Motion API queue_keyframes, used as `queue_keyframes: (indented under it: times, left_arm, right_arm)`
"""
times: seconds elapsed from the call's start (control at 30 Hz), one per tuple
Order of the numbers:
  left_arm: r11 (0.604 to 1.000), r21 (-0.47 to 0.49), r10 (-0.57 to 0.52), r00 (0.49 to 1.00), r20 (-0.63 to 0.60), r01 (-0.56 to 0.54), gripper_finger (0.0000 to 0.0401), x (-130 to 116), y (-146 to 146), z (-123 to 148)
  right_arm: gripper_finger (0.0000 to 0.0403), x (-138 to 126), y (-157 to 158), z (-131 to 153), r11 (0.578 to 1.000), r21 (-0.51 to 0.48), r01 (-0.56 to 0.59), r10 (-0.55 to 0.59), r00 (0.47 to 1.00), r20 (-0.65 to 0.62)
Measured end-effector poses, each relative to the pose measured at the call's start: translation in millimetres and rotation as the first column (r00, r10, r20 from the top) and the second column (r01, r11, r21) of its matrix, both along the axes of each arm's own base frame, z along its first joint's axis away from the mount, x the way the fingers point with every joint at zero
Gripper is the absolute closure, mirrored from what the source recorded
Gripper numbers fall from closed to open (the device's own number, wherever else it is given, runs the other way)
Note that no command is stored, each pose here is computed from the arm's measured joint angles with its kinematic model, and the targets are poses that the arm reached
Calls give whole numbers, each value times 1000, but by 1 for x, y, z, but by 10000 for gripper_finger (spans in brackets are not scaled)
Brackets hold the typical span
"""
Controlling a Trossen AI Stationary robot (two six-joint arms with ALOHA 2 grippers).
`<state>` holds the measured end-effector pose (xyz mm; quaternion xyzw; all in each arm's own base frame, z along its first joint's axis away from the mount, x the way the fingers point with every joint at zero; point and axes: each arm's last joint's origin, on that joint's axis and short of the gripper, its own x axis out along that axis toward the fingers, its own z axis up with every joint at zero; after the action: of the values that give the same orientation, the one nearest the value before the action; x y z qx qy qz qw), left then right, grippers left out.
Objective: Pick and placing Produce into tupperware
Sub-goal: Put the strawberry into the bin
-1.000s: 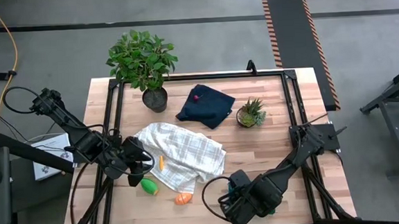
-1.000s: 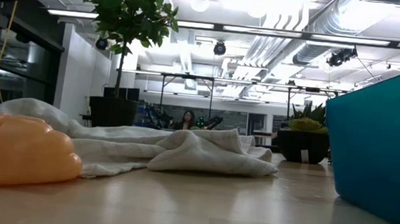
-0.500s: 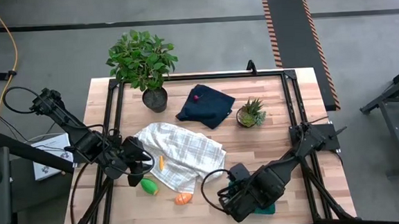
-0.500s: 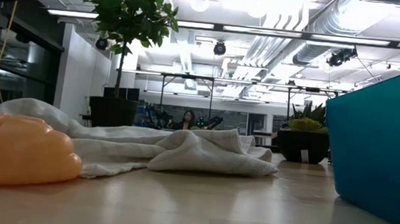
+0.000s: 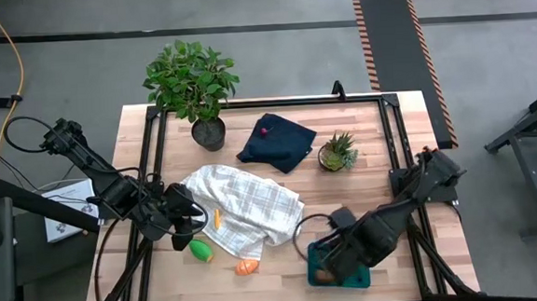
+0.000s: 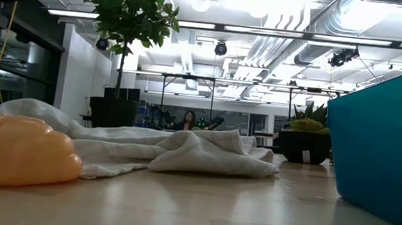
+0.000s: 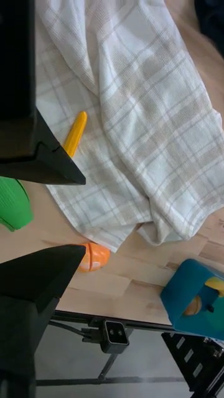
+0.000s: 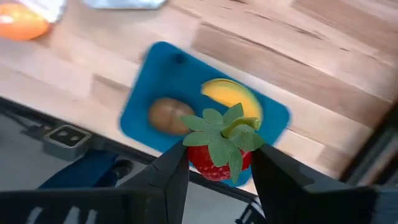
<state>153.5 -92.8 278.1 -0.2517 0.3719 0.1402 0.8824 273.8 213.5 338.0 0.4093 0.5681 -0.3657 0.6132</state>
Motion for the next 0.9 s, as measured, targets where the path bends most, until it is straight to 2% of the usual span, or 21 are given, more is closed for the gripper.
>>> queue_keyframes:
  times: [0.27,0.57,0.9]
  left_arm:
    - [1000,7,1,1000,-10,-1,245,-1,1,-1]
    - [1000,8,2,1000,-9,-2,245,-1,1,-1]
    - [1000,-1,11,1000,-5,-11,245,-1,1,0]
  right_arm:
    - [258,-24,-3,-9,999,-12,48,-49,998,-38]
    - [258,-19,4,-34,999,21,33,-32,999,-36]
    - [258,-18,5,-37,999,33,21,-20,1000,-21]
